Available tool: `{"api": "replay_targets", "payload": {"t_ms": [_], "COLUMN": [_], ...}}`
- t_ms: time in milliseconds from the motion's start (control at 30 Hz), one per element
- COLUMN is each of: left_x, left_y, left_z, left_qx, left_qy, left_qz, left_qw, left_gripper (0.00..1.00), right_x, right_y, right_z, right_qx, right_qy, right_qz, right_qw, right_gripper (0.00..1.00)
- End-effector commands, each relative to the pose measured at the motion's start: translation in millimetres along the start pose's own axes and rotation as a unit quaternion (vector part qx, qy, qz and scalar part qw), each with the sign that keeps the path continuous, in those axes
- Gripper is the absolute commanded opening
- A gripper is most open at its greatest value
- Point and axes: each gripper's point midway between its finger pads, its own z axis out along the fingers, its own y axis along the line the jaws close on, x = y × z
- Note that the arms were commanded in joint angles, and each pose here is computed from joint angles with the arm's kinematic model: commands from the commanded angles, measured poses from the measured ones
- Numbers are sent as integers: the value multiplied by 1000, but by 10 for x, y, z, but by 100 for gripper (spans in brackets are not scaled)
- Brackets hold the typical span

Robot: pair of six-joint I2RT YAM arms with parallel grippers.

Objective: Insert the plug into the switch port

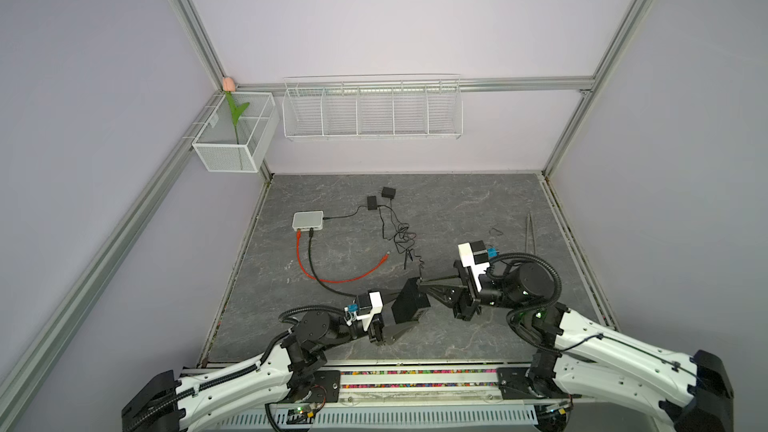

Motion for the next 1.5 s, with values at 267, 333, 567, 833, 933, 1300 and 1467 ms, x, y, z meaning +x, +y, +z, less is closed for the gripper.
{"api": "replay_targets", "payload": {"t_ms": [267, 333, 567, 833, 933, 1300, 1467], "left_x": [-377, -380, -380, -388, -389, -404, -410], "left_y": [-44, -41, -24, -7, -3, 22, 35], "left_z": [-8, -15, -11, -13, -13, -17, -19], "left_qx": [8, 7, 2, -3, -4, -11, -15], "left_qy": [-60, -62, -62, -64, -64, -68, -69], "left_qz": [11, 11, 11, 11, 10, 8, 9], "left_qw": [998, 998, 998, 998, 998, 998, 997], "left_gripper": [0, 0, 0, 0, 0, 0, 0], "right_x": [-56, -53, -21, 36, 51, 63, 70], "right_y": [-18, -14, 3, -1, 1, 29, 35], "right_z": [24, 22, 26, 18, 13, -20, -29], "right_qx": [6, 5, 1, 4, 4, 5, 7], "right_qy": [-15, -15, -11, -9, -9, -10, -10], "right_qz": [-16, -15, -13, -10, -10, -10, -10], "right_qw": [1000, 1000, 1000, 1000, 1000, 1000, 1000], "right_gripper": [6, 6, 6, 6, 6, 6, 6]}}
